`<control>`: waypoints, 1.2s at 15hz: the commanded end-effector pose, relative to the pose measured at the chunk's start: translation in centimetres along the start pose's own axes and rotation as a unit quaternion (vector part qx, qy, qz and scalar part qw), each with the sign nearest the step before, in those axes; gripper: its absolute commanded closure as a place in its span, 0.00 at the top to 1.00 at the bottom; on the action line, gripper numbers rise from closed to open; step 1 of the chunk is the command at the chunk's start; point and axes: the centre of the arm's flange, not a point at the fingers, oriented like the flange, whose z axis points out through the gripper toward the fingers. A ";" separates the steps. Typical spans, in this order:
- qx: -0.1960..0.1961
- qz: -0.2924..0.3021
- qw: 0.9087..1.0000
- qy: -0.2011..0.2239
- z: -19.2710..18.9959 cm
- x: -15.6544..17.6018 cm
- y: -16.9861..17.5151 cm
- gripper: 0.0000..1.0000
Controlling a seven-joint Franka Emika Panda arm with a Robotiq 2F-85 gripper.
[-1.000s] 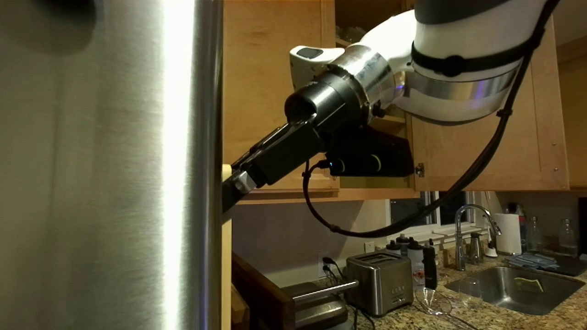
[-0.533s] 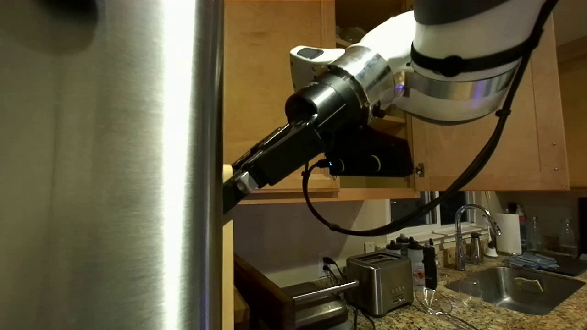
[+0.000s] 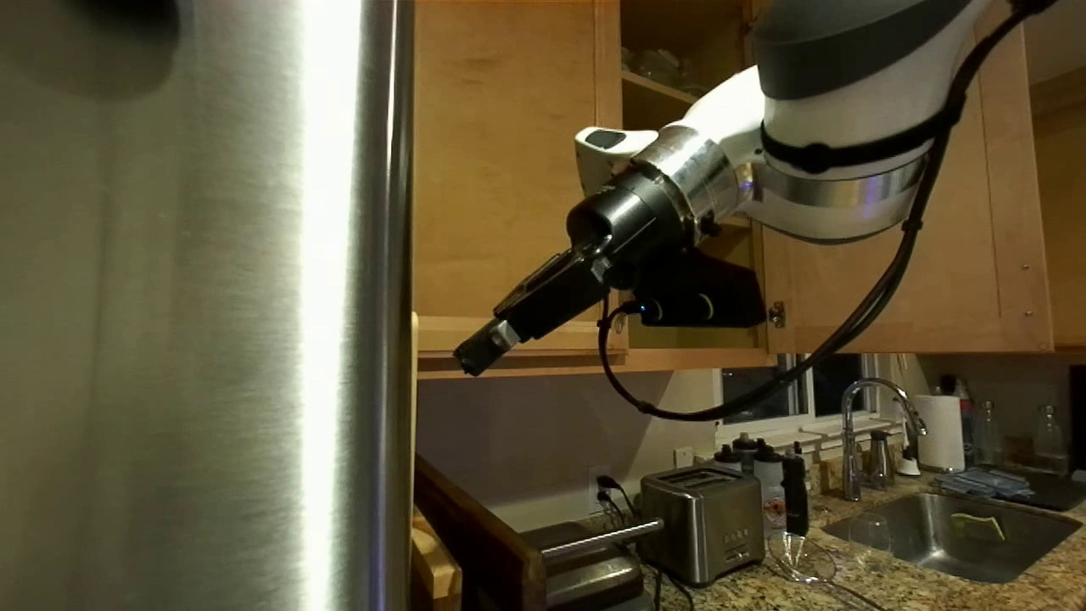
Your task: Put one of the wooden objects in the upper cabinet
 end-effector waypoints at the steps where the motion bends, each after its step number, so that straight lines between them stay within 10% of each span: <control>1: 0.021 0.009 1.000 -0.010 -1.6 -1.1 -0.7 0.27; 13: 0.090 -0.042 0.995 -0.003 0.5 3.9 -3.1 0.99; 18: 0.108 -0.040 0.993 0.020 1.6 4.3 -1.6 1.00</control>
